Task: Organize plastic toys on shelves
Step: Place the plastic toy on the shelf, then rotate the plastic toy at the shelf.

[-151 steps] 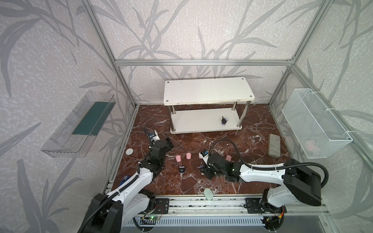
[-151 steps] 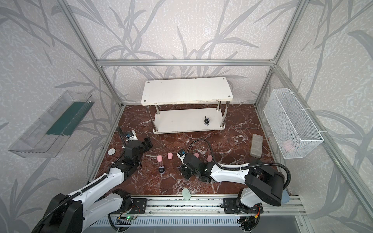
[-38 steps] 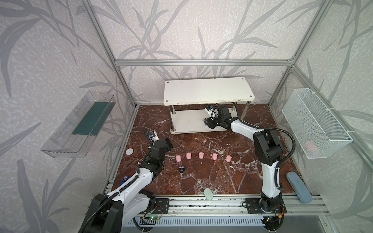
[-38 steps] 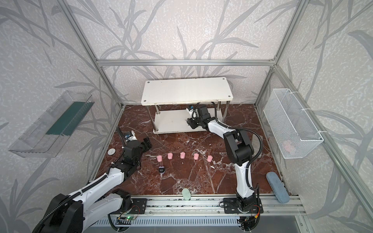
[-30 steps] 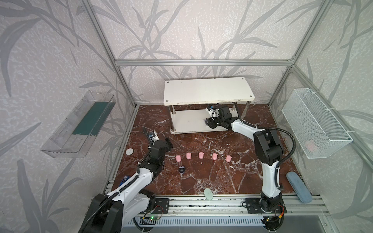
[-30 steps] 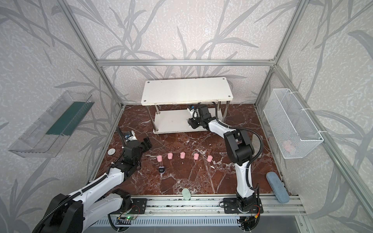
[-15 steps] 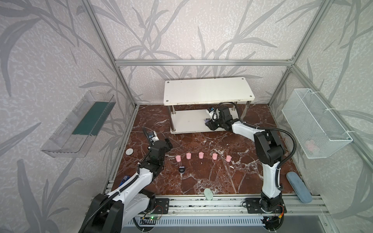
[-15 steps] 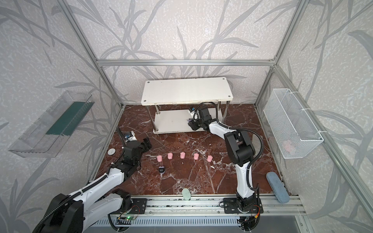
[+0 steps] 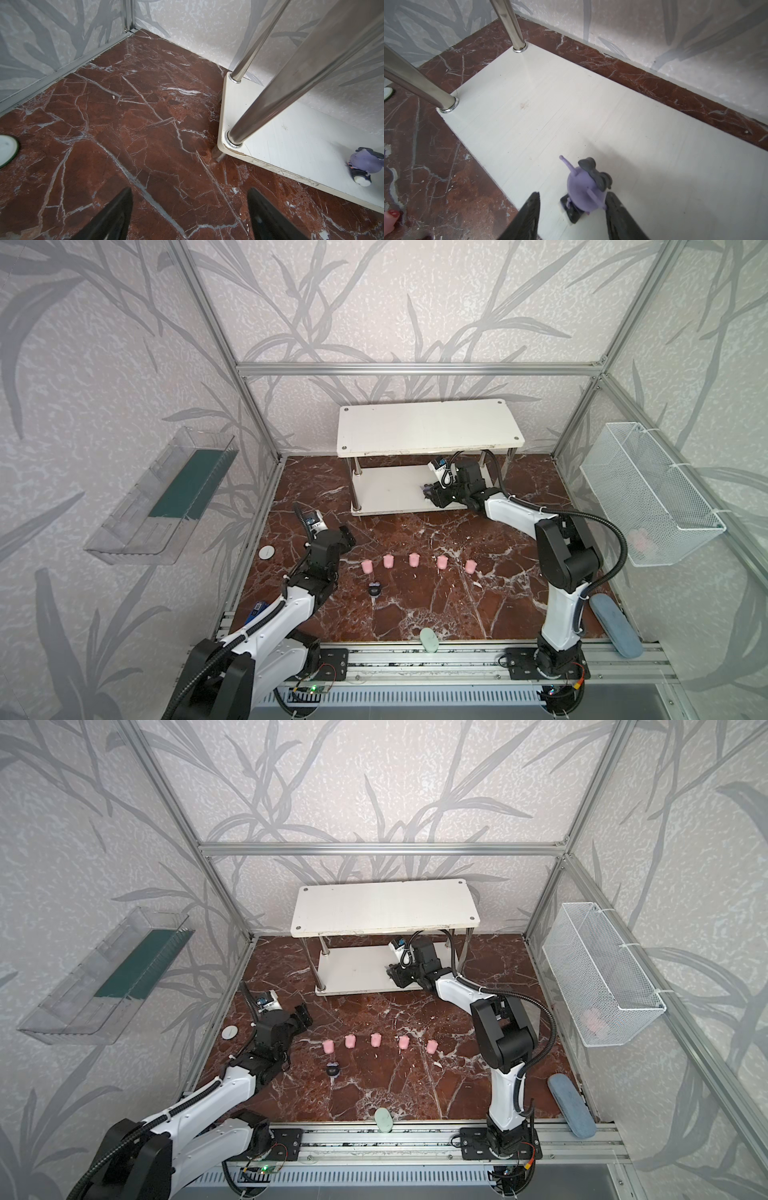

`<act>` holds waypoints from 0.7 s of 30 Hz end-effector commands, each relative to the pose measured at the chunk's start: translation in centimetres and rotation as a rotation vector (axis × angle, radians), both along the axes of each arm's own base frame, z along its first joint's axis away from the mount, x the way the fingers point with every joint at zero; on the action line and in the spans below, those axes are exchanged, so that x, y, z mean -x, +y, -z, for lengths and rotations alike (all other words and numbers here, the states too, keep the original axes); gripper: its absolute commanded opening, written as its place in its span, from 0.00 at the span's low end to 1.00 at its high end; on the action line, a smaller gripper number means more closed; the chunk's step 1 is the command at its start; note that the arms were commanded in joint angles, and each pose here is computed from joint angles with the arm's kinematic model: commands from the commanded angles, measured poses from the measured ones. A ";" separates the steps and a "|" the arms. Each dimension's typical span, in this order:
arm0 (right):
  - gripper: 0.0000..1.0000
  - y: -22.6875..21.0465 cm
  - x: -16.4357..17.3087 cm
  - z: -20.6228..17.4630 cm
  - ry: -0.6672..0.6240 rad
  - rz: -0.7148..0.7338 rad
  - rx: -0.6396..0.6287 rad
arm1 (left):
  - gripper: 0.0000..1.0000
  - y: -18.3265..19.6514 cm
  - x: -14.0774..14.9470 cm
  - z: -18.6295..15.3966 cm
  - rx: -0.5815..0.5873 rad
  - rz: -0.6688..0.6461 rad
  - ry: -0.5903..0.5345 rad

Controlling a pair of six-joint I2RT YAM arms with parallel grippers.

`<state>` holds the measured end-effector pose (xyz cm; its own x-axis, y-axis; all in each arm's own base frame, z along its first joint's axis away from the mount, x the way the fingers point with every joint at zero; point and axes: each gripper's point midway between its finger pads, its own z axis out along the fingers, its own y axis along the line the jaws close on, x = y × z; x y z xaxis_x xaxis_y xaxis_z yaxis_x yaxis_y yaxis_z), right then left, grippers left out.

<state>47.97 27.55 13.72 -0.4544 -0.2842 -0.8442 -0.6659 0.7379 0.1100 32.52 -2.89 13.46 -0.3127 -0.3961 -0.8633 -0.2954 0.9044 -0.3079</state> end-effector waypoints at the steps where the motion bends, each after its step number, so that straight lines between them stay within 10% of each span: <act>1: 0.52 0.1 0.5 -3.0 -0.043 -0.005 -0.068 | 0.84 0.4 0.2 0.1 0.014 -0.022 -0.009; 21: 0.52 -0.5 3.3 -4.0 -0.040 -0.008 -0.143 | 0.84 -0.1 -0.5 -0.2 0.025 -0.006 -0.010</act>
<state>44.80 26.98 16.57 -0.4354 -0.1920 -0.8795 -0.6709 0.7207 0.1747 32.56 -3.17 12.65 -0.3358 -0.3960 -0.8547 -0.2907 0.9066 -0.3059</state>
